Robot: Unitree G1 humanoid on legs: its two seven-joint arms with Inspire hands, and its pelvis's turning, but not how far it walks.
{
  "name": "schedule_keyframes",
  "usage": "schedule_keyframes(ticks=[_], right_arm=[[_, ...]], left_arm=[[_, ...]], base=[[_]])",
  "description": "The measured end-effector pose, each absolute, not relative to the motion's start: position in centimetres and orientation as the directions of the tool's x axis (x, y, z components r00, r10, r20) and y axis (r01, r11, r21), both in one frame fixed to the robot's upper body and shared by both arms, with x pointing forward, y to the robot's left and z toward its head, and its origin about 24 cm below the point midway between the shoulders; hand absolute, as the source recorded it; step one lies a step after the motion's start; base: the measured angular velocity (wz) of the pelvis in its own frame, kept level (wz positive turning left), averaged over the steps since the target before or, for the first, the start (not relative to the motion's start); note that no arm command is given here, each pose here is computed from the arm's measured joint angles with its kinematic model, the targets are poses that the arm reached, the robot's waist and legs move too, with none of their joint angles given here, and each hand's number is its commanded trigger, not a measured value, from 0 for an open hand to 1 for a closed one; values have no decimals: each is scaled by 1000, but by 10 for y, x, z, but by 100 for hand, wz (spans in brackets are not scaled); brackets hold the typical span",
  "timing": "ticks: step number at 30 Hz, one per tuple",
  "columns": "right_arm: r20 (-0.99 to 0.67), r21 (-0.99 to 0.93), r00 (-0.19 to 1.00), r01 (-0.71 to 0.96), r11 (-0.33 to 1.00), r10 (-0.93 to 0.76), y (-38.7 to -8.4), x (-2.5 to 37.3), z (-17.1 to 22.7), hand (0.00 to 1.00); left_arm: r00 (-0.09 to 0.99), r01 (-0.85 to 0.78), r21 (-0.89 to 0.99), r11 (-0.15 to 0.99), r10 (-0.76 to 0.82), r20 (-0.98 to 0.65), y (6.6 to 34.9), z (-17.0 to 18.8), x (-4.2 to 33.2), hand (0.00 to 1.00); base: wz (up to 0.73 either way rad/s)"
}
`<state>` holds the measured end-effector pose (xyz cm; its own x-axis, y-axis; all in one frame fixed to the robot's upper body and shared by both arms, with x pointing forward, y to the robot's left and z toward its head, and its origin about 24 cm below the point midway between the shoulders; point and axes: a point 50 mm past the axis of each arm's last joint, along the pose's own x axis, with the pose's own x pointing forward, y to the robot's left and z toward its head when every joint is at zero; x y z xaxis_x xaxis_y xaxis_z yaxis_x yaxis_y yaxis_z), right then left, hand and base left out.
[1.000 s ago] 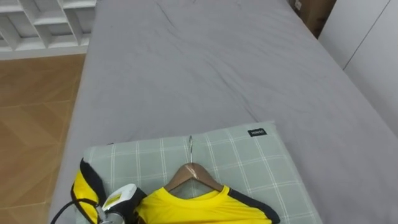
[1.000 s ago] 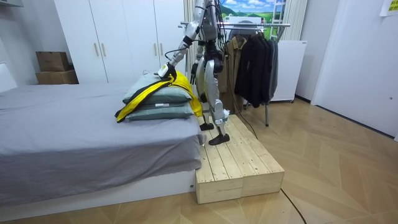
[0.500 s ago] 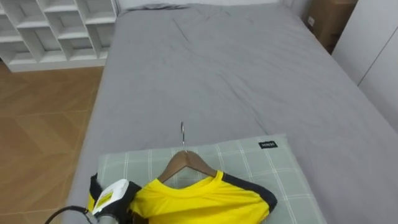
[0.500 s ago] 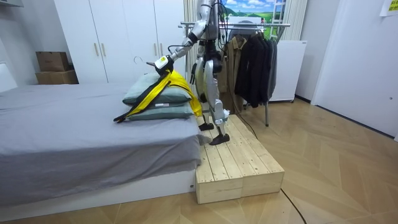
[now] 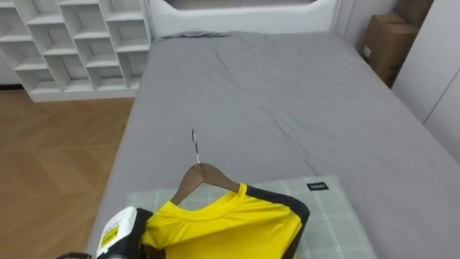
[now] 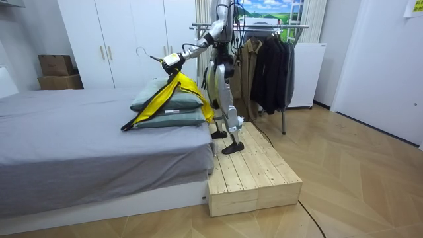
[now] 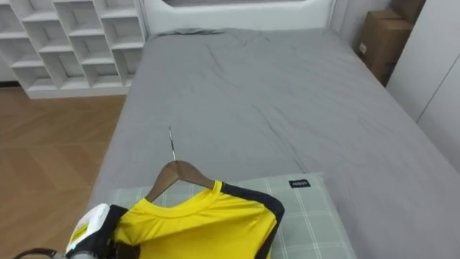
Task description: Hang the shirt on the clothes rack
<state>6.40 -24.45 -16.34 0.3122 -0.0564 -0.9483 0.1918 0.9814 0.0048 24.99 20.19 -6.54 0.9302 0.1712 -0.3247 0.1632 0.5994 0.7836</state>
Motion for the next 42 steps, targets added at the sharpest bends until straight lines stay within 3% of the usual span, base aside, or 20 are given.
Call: schedule_keyframes(ticks=[20, 33, 38, 42], right_arm=[[-968, -73, 208, 291, 954, -138, -253, 35, -166, 0], [-937, -317, 112, 130, 939, -332, -290, 29, -155, 0], [-883, -425, 180, 78, 902, -432, -304, 45, -147, 0], [-804, -523, 316, 26, 852, -503, -314, 79, -134, 0]], left_arm=[[974, -100, 823, 559, 225, -35, 211, -16, 258, 100], [969, -172, 840, 514, 241, 51, 221, 4, 258, 100], [965, -197, 853, 484, 250, 81, 228, 9, 259, 100], [963, -206, 856, 474, 253, 91, 230, 12, 259, 100]], base=[[2], [0], [0], [-2]])
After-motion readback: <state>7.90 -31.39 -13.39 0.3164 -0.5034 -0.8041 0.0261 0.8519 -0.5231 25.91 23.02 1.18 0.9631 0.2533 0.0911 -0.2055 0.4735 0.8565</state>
